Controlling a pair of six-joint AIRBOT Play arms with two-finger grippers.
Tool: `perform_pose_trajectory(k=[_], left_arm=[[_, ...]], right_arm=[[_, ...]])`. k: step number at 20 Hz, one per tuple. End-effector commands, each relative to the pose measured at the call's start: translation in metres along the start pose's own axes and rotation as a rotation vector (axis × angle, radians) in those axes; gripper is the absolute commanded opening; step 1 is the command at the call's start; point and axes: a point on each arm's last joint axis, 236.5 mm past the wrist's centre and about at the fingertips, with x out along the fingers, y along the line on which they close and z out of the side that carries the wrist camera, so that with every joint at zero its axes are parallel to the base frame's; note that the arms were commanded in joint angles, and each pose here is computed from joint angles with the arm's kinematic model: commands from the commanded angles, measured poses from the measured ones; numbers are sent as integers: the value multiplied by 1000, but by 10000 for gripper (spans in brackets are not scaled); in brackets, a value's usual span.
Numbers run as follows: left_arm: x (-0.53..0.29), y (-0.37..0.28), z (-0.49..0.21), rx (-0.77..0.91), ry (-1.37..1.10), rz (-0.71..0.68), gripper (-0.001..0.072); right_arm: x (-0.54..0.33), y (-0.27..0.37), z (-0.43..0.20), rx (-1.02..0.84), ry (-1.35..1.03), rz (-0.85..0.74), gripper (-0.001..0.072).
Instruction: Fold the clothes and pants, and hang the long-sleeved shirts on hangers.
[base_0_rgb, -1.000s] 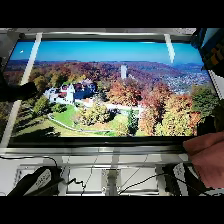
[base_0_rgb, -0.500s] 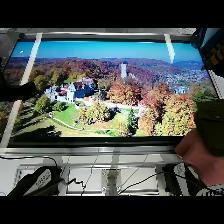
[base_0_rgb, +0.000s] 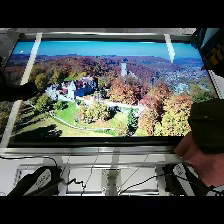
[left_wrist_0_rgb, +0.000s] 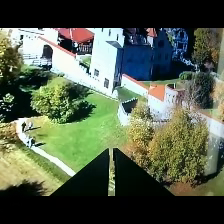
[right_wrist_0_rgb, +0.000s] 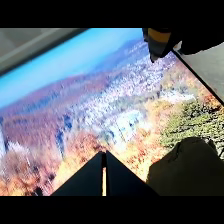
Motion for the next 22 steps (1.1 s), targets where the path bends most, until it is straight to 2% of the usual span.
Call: perform_pose_trajectory(k=[1,7,14,18,22], left_arm=[[0,-1,0,0,-1,-2,64],[0,-1,0,0,-1,-2,64],[0,-1,0,-1,-1,-2,64],[0,-1,0,0,-1,-2,64],[0,-1,0,-1,-1,-2,63]], right_arm=[[21,17,-27,-174,126,11,22],[64,110,-97,-325,375,266,22],[85,236,-166,-560,476,514,22],[114,258,-186,-700,454,463,22],[142,252,-208,-733,522,417,23]])
